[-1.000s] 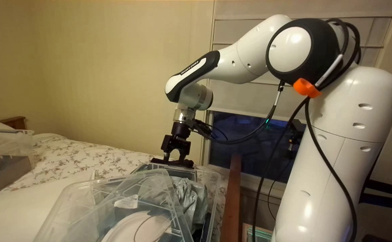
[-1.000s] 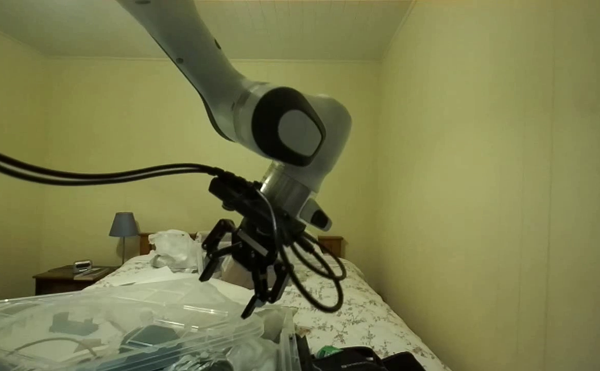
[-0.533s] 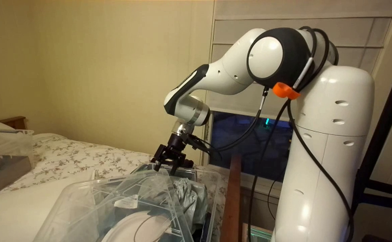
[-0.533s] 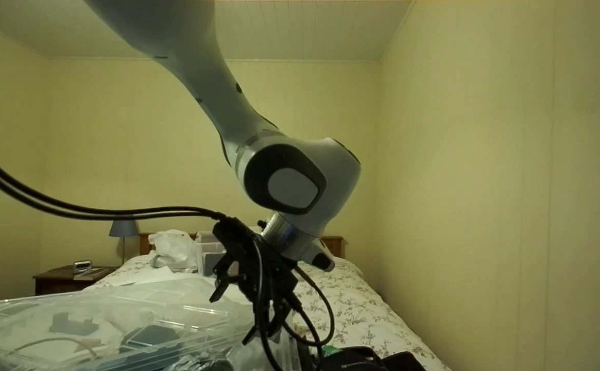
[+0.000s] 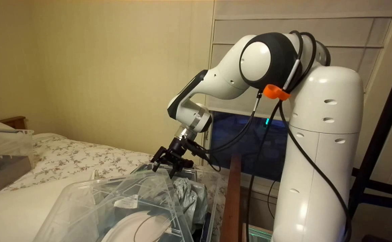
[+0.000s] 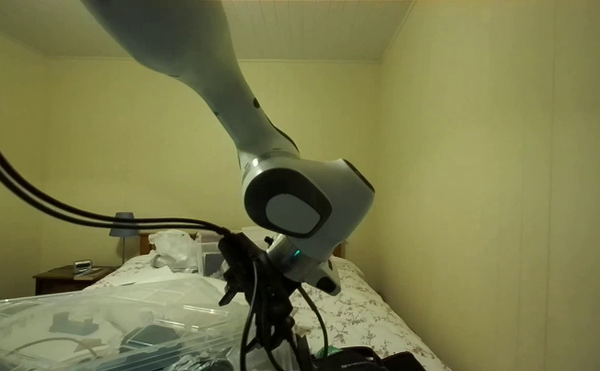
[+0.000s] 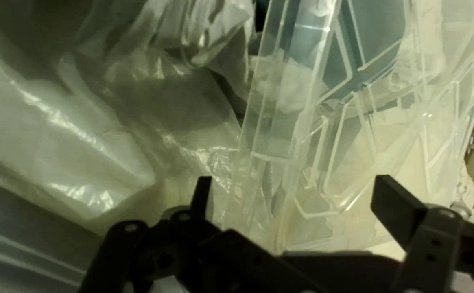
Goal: Remove the lid from the storage box
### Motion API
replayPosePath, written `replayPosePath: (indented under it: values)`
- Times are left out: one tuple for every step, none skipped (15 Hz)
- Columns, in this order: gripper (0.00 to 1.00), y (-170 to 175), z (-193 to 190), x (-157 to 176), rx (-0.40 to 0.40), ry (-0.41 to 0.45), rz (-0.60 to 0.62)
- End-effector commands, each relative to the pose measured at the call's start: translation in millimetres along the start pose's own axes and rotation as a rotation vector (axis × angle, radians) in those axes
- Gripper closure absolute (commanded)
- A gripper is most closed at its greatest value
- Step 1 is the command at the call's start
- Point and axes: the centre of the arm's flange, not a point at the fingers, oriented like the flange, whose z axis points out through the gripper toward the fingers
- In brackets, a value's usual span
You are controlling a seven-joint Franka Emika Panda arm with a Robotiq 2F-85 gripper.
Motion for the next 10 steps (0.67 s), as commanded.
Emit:
replayPosePath:
  values:
    - [0.00, 14, 21, 1, 0.084, 0.033, 0.056]
    - [0.00, 18, 24, 0, 0.090, 0.034, 0.070]
    - [0.00, 22, 26, 0, 0.093, 0.037, 0.082]
    - [0.00, 26, 29, -1, 0.108, 0.039, 0.099]
    - [0.06, 28, 30, -2, 0.118, 0.040, 0.109]
    - [0.20, 28, 29, -1, 0.133, 0.045, 0.118]
    - [0.29, 28, 28, 1, 0.152, 0.054, 0.125]
    - [0.39, 24, 23, 2, 0.169, 0.069, 0.123]
    - [0.50, 20, 17, 4, 0.199, 0.084, 0.124]
    - [0.56, 15, 11, 5, 0.210, 0.099, 0.113]
